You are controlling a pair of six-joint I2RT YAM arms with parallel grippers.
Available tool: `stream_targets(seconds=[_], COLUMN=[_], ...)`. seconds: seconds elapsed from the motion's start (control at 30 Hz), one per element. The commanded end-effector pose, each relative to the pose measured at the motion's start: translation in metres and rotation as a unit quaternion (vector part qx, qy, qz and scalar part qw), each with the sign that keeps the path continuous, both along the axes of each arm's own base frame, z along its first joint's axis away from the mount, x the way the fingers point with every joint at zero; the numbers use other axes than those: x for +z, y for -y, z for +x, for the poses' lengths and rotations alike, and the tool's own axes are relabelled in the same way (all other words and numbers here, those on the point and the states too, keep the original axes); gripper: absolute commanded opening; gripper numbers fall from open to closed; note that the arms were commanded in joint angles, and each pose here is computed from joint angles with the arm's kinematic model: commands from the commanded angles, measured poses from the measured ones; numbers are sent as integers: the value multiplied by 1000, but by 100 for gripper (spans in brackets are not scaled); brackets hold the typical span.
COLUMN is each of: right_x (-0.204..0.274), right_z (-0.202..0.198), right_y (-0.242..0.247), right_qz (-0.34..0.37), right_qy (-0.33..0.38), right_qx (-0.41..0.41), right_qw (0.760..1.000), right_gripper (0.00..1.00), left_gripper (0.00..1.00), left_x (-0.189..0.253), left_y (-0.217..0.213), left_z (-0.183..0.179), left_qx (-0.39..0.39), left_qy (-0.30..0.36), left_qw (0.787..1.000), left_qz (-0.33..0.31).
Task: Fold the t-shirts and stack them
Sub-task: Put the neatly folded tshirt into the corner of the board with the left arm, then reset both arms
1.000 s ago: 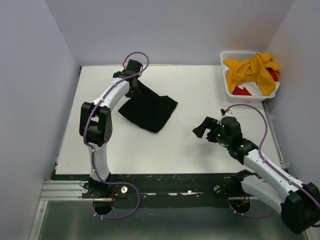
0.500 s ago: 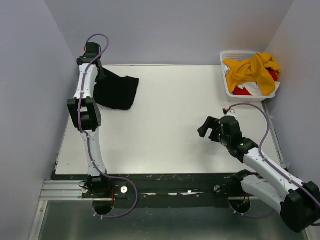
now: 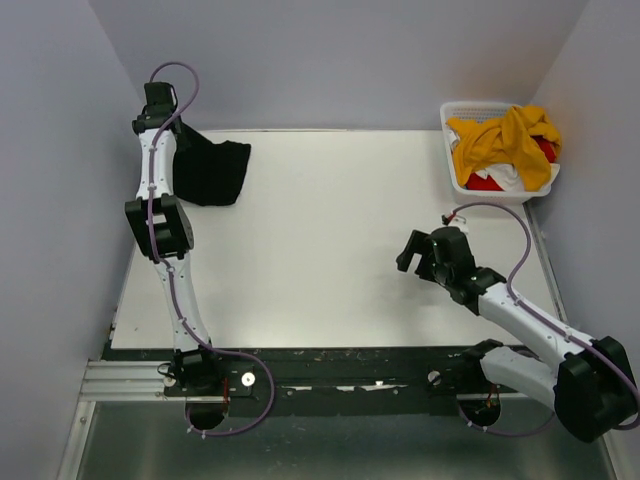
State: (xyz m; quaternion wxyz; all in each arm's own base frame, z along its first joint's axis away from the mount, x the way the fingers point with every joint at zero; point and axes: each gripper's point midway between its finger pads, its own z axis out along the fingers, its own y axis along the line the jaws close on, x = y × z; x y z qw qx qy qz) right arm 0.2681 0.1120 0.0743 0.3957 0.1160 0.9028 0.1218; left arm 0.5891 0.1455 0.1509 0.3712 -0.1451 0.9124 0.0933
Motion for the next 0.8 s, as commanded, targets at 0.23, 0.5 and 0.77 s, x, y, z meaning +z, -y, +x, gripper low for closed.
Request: stream_targets(seconds=[0.23,0.5,0.77], right_x=[23,46,76], right_z=[18,17,17], right_y=[4,8,10], right_qz=[-2,3,20], right_qy=[30,53,96], right_qx=[-29,-37,-40], right_qw=[999,998,994], right_gripper=[100,100,100], left_gripper=[25,99,99], left_x=[67,195,238], left_y=[-14,20,136], left_z=[2,-52,-173], left_qx=[38,42,-40], left_qy=[87,189,258], left_qw=[995,980,951], left_qz=[21,-38,-169])
